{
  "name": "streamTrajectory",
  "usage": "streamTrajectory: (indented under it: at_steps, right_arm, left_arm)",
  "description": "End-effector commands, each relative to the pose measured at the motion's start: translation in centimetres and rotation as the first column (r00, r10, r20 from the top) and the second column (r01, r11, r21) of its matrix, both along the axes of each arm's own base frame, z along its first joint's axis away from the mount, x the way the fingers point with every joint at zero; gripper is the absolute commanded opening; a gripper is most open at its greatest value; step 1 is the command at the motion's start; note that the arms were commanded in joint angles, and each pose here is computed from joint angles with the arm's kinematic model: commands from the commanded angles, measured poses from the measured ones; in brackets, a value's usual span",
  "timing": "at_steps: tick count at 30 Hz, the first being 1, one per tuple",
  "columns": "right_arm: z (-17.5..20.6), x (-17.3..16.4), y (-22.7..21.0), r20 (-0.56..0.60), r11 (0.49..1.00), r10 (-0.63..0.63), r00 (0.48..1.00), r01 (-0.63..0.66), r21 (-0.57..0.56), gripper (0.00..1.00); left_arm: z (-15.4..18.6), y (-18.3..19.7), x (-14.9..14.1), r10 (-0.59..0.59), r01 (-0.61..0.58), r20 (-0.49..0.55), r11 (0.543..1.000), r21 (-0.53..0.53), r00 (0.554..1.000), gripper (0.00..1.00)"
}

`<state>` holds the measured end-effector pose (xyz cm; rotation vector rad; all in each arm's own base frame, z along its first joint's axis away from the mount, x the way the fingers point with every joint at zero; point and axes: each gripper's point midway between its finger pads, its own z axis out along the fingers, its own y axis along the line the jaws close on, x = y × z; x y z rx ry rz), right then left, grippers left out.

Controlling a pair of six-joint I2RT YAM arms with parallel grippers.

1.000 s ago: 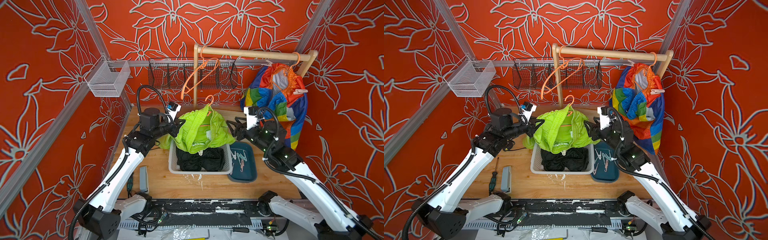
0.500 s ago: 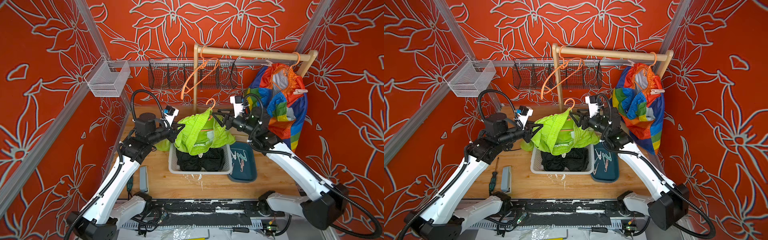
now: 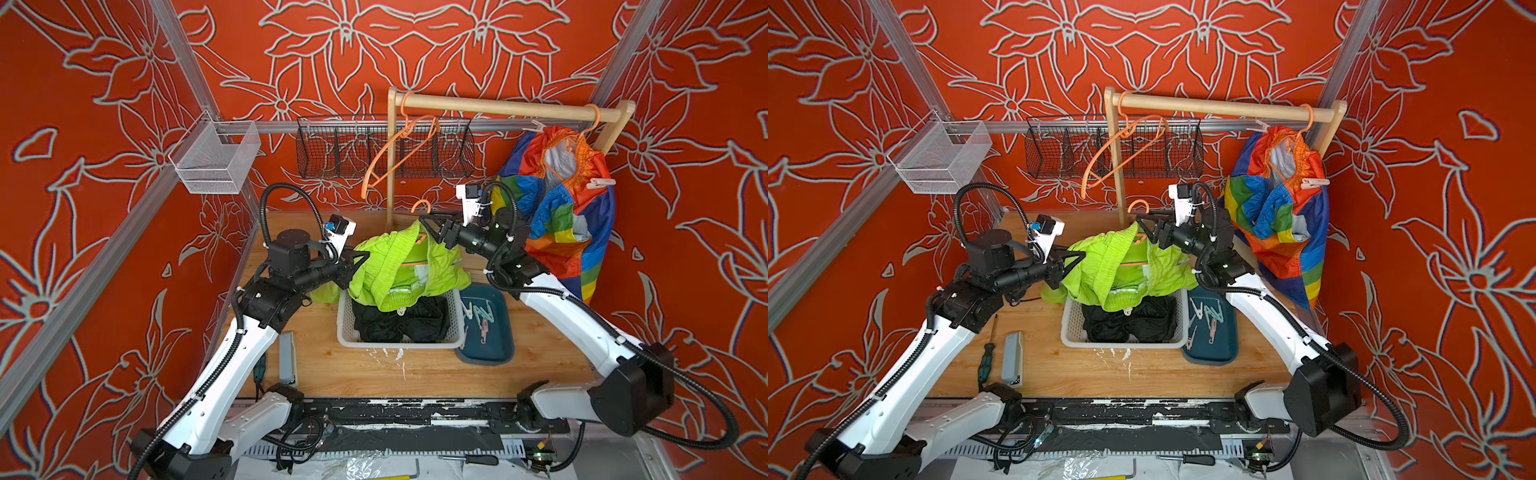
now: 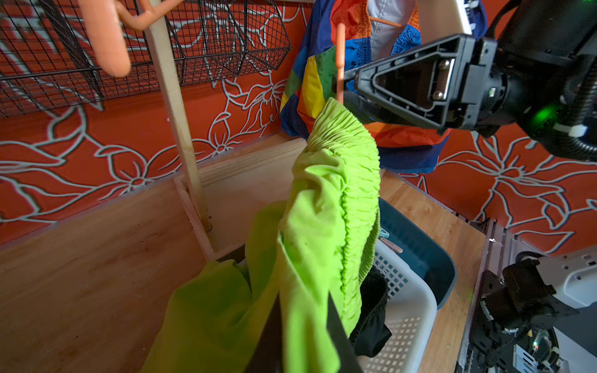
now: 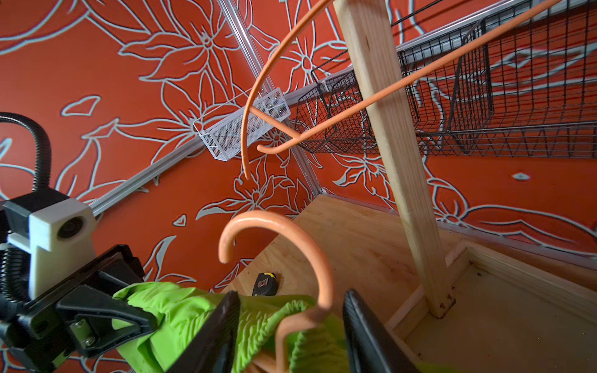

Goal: Remove the clothespins securing shorts to the hanger
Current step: Remove the shorts from the hanger.

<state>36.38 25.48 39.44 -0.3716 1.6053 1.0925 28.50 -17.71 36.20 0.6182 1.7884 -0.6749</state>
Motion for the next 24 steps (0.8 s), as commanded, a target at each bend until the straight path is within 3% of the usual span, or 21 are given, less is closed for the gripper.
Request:
streamTrajectory:
  at_steps: [1, 4, 8, 11, 14, 16, 19, 21, 22, 24]
  right_arm:
    - [1.7, 0.0, 0.0, 0.037, 0.999, 0.017, 0.999, -0.019, 0.048, 0.51]
    - [1.9, 0.2, 0.2, 0.038, 0.997, 0.030, 0.999, -0.033, 0.067, 0.44]
    - [2.2, 0.3, 0.4, 0.041, 0.996, 0.044, 0.998, -0.047, 0.073, 0.24]
    - [2.3, 0.5, 0.4, 0.037, 0.995, 0.053, 0.998, -0.056, 0.082, 0.17]
    - [2.3, 0.5, 0.3, 0.038, 0.995, 0.050, 0.998, -0.053, 0.082, 0.02]
    - [2.3, 0.4, -0.1, 0.043, 0.997, 0.030, 0.999, -0.033, 0.068, 0.00]
    - [2.1, 0.4, -1.0, 0.061, 1.000, -0.024, 0.998, 0.023, 0.011, 0.00]
    - [2.1, 0.2, -1.7, 0.082, 0.997, -0.065, 0.995, 0.068, -0.033, 0.00]
    - [2.3, 0.0, -2.1, 0.093, 0.995, -0.085, 0.992, 0.090, -0.049, 0.00]
    - [2.6, -0.2, -3.1, 0.115, 0.986, -0.133, 0.984, 0.143, -0.085, 0.00]
  left_arm:
    - [2.7, -0.4, -1.2, -0.037, 0.041, 0.092, 0.998, -0.043, 0.995, 0.00]
    - [2.4, -0.5, -1.0, -0.038, 0.042, 0.085, 0.998, -0.044, 0.996, 0.00]
    - [1.9, -0.6, -0.8, -0.036, 0.040, 0.079, 0.998, -0.041, 0.996, 0.00]
    - [1.5, -0.6, -0.5, -0.036, 0.038, 0.074, 0.999, -0.038, 0.997, 0.00]
    - [1.4, -0.5, 0.0, -0.014, 0.017, 0.076, 0.999, -0.034, 0.997, 0.00]
    - [0.1, -0.2, 1.6, 0.032, -0.032, 0.043, 0.999, -0.006, 0.999, 0.00]
    - [-0.9, 0.5, 2.9, 0.093, -0.094, 0.025, 0.995, 0.035, 0.995, 0.48]
    - [-0.9, 1.1, 3.7, 0.140, -0.141, 0.029, 0.989, 0.044, 0.990, 0.87]
    - [-0.8, 1.3, 3.9, 0.164, -0.165, 0.037, 0.985, 0.046, 0.986, 0.97]
    - [-0.2, 2.4, 4.6, 0.252, -0.255, 0.068, 0.965, 0.054, 0.965, 0.97]
